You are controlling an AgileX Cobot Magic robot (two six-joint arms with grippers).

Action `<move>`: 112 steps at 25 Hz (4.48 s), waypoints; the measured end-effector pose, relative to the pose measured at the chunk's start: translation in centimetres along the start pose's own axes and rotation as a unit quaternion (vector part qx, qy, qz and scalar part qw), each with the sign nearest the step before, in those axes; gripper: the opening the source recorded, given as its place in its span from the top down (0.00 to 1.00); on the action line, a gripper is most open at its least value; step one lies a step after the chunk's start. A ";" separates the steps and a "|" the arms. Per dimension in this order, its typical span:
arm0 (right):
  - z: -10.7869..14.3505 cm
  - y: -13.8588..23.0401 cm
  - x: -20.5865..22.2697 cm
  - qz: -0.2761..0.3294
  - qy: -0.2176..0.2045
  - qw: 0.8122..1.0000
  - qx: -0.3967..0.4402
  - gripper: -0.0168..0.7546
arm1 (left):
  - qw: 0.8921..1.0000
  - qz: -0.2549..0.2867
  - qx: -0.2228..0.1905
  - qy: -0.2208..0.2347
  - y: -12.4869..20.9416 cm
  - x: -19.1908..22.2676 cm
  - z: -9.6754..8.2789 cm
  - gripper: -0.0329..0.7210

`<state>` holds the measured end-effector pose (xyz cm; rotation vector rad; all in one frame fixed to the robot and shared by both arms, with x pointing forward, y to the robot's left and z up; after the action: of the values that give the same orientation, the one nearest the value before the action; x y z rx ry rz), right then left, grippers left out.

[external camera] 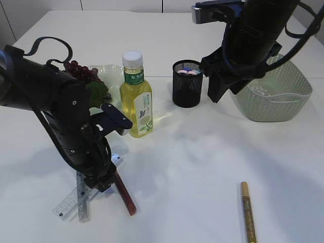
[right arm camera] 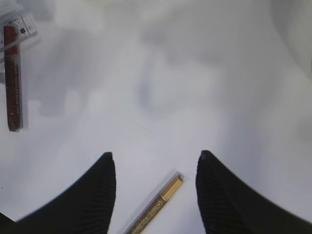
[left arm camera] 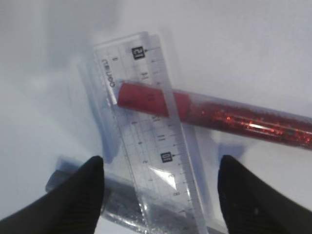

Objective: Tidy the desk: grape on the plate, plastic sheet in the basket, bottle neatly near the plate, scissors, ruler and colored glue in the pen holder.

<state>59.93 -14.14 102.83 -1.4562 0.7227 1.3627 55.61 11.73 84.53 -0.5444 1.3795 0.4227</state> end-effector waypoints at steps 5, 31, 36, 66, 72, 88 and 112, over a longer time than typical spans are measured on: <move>0.0 0.0 0.0 0.000 0.000 1.000 0.000 0.43 | 1.000 -0.003 0.001 -0.001 -0.1 0.0 0.0 0.25; 0.0 0.0 0.0 0.000 0.000 1.000 0.000 0.43 | 0.999 0.011 -0.021 0.023 0.0 1.2 -0.6 0.49; 0.0 0.0 0.0 0.000 0.000 1.000 0.000 0.43 | 0.999 0.014 -0.020 0.024 0.1 1.1 -0.6 0.60; 0.1 0.0 0.0 0.000 -0.003 1.000 0.001 0.43 | 1.000 -0.010 -0.016 0.008 0.1 -3.1 -0.2 0.60; 0.4 0.0 -0.3 -0.003 -0.013 1.000 0.000 0.43 | 0.998 -0.054 -0.018 -0.010 -0.2 -6.9 0.1 0.60; 2.1 0.4 -4.4 -0.053 -0.060 0.997 0.001 0.44 | 0.963 -0.257 -0.052 -0.053 -1.3 -18.0 0.3 0.60; 3.9 1.1 -15.1 -0.254 -0.106 0.961 0.023 0.44 | 0.880 -0.465 -0.098 -0.022 -7.1 -24.1 -2.0 0.60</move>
<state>54.50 -13.86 117.48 -1.3159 0.2147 1.0686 54.49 5.58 108.98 -1.2710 0.8874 -0.2197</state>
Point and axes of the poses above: a point on each arm's last joint axis where the gripper is mounted, x pointing out along that axis toward the gripper, z along the wrist's bending axis when the last joint is at zero, y = z × x, the point moved 5 cm from there along x, pointing out along that axis toward the gripper, and after that the axes turned 9 degrees about x, right-handed, at the moved point
